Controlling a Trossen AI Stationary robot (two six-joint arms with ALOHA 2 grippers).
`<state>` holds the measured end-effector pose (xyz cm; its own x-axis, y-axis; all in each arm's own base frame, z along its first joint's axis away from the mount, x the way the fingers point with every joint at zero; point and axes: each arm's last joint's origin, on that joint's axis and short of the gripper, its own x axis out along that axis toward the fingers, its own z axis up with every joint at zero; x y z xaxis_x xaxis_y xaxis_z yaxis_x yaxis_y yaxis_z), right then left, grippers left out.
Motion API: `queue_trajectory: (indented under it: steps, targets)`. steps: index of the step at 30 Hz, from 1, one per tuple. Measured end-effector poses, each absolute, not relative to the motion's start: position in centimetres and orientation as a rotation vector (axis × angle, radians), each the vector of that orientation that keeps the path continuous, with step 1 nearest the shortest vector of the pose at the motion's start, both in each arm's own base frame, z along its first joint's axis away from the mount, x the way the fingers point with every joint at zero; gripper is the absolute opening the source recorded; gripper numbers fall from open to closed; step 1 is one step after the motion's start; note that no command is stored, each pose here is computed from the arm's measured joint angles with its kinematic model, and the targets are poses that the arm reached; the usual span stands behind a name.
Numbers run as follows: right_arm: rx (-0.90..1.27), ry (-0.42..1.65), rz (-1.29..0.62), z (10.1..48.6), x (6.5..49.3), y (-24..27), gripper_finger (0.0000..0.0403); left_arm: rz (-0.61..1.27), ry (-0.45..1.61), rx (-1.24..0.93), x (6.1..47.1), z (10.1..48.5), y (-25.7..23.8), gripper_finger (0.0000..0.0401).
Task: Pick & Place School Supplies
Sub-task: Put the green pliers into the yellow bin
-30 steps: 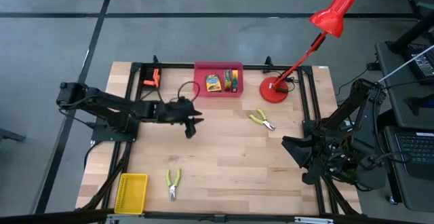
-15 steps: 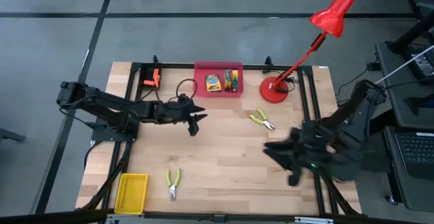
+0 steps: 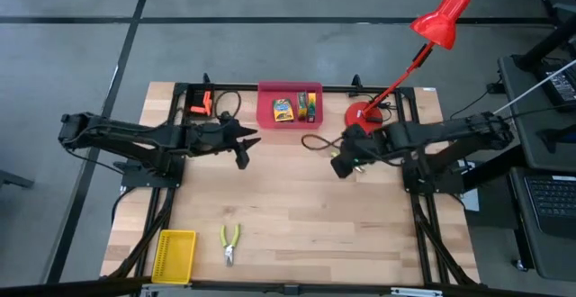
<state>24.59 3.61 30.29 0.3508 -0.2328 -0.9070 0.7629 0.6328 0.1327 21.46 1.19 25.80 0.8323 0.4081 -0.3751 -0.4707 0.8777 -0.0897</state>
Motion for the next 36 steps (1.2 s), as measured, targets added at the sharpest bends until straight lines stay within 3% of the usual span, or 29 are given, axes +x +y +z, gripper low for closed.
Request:
queue_trajectory:
  steps: [7, 13, 18, 30, 36]
  targets:
    - [0.667, 1.163, -0.683, 23.1, 24.0, 1.5, 0.0104, 0.465, 0.310, -0.180, 19.9, 27.1, 0.8, 0.0130]
    - [0.619, 1.241, -0.687, 18.1, 21.7, 3.2, 0.0104, 0.453, 0.311, -0.184, 19.0, 27.5, 0.7, 0.0130]
    - [0.568, 1.155, -0.730, 17.1, 20.8, 4.9, 0.0115, 0.439, 0.306, -0.217, 18.6, 27.6, 0.7, 0.0130]
    - [0.552, 1.086, -0.857, 14.4, 18.0, 6.7, 0.0211, 0.423, 0.288, -0.339, 18.5, 27.7, 0.6, 0.0129]
    - [0.617, 1.051, -0.824, 12.7, 17.4, 6.7, 0.0224, 0.423, 0.276, -0.366, 18.5, 27.7, 0.6, 0.0129]
